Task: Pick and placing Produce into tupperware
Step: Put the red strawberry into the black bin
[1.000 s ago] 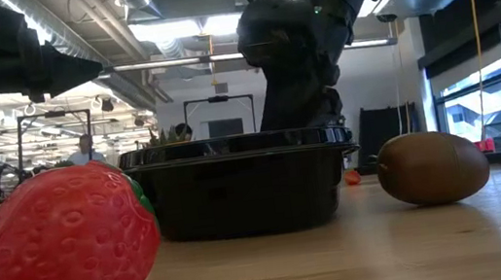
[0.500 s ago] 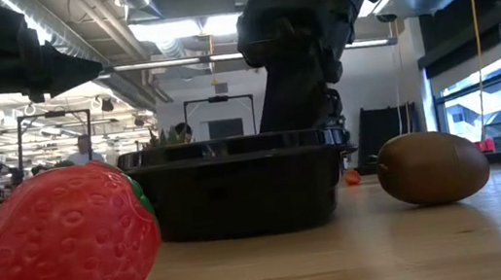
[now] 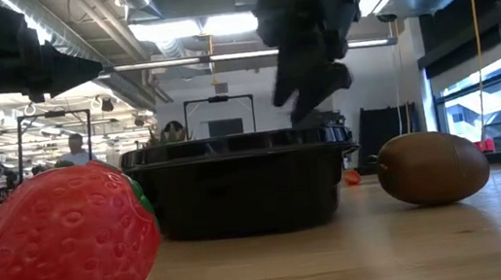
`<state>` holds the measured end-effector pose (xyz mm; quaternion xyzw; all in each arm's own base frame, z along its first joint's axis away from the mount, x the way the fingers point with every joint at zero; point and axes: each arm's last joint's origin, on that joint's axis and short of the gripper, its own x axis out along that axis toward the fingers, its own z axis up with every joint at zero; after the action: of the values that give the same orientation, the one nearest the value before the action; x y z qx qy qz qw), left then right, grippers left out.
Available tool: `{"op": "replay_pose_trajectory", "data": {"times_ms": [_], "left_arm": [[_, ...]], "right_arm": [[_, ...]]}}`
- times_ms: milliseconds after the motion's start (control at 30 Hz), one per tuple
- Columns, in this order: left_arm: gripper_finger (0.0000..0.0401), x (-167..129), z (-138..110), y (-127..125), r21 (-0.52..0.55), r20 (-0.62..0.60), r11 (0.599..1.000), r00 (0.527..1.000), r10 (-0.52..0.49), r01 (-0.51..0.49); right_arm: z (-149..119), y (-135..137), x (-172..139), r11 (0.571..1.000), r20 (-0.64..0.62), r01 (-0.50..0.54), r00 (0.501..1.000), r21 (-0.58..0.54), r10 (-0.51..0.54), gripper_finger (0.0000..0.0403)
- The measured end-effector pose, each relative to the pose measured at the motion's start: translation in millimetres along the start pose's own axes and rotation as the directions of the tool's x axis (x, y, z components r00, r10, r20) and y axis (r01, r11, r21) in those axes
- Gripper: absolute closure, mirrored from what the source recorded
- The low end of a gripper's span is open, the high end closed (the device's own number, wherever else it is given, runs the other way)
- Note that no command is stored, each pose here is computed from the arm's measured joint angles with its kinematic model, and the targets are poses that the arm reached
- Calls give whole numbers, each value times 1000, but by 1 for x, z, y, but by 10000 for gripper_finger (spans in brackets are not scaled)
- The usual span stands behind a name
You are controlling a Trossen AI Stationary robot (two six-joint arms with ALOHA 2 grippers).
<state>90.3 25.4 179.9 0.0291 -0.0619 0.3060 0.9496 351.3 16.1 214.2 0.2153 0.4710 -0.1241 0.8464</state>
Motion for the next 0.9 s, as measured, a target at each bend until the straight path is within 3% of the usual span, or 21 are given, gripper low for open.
{"op": "replay_pose_trajectory", "data": {"times_ms": [200,333,667,900], "left_arm": [[230,0,0,0,0,0,1000,1000,0,0],[230,0,0,0,-1,3,1000,1000,1,-1],[230,0,0,0,-1,3,1000,1000,1,-1],[230,0,0,0,23,2,1000,1000,1,-1]], "right_arm": [[3,-41,-8,971,-98,206,976,119,-195,148],[4,-71,-2,947,-128,264,961,184,-243,148],[-10,-113,12,905,-170,328,942,269,-291,148],[-16,-126,23,905,-100,298,954,304,-281,148]]}}
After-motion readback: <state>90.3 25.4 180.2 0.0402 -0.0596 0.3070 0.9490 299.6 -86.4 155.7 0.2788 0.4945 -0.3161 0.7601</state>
